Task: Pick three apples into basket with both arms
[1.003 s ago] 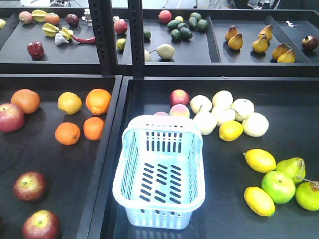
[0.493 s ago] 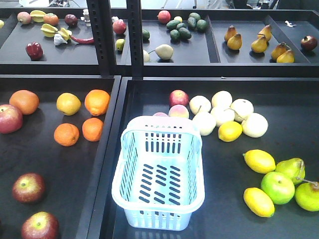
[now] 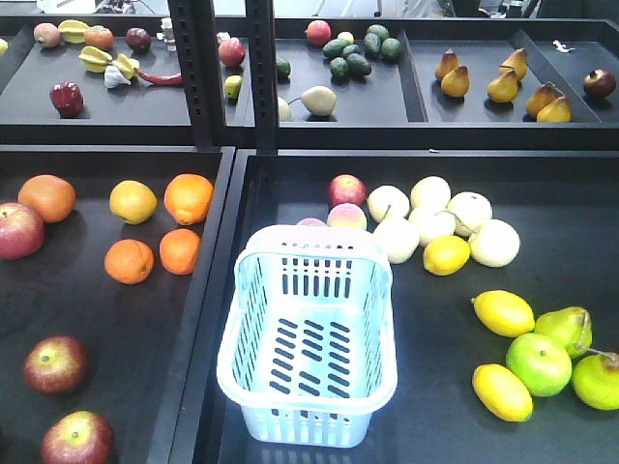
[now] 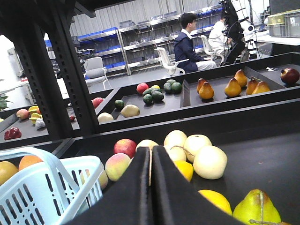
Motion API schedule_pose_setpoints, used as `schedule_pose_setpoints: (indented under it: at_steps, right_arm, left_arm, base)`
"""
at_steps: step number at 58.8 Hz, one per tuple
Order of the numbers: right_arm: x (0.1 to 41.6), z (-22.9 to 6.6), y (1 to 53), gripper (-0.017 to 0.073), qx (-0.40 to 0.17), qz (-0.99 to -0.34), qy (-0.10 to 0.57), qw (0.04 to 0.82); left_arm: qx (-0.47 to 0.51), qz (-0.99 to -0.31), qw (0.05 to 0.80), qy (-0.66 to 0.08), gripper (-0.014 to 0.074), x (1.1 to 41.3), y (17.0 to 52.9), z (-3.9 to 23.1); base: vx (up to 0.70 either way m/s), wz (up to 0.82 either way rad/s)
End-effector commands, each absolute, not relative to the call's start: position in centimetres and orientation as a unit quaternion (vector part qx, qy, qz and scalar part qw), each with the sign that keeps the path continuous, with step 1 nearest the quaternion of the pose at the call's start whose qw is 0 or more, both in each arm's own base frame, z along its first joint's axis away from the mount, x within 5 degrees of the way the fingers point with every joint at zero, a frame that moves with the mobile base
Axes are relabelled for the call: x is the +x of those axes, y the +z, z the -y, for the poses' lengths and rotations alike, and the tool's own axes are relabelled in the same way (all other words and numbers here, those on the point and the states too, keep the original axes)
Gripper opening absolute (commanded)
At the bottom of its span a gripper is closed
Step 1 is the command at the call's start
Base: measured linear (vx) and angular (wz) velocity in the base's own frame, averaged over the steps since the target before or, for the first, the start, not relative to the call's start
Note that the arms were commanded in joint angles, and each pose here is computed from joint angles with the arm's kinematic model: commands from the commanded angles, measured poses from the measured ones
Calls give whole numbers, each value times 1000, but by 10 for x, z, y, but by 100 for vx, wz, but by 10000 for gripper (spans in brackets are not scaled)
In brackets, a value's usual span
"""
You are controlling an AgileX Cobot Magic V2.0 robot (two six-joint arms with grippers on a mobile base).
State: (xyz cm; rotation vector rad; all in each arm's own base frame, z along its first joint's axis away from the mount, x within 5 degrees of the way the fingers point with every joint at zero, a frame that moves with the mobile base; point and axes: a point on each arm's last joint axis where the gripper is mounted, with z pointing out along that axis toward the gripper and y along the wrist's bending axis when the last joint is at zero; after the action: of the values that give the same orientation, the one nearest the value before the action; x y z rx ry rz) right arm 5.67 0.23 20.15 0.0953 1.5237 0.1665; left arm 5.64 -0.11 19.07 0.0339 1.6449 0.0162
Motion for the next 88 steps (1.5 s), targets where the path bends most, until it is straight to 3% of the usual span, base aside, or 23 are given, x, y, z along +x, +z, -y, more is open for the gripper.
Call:
schedule_pose_setpoints:
  at_steps: [1,26,41,60,75,88]
  right_arm:
    - [56,-2,205,-6,38,-662,72,745]
    - [56,-2,205,-6,38,-662,72,745]
    - [56,-2,205,-6,38,-662,72,745]
    - [56,-2,205,-6,38,-662,72,745]
    - [56,-2,205,-6,38,-662,72,745]
    - [56,-2,205,-6,38,-662,72,745]
  left_arm:
    - [10,-694,719,5,-6,55,207,1]
    - [7,-668,744,9,-6,55,214,0]
    - [-176,-624,739,-184,-6,54,219,-3]
    - [-208,-611,732,-219,-6,54,221,-3]
    - [-331,-557,673,-357,-6,54,221,-4]
    - [-318,-536,678,-391,-6,47,250,-1]
  base:
    - [0,0]
    - [0,0]
    - [0,0]
    - [0,0]
    - [0,0]
    - [0,0]
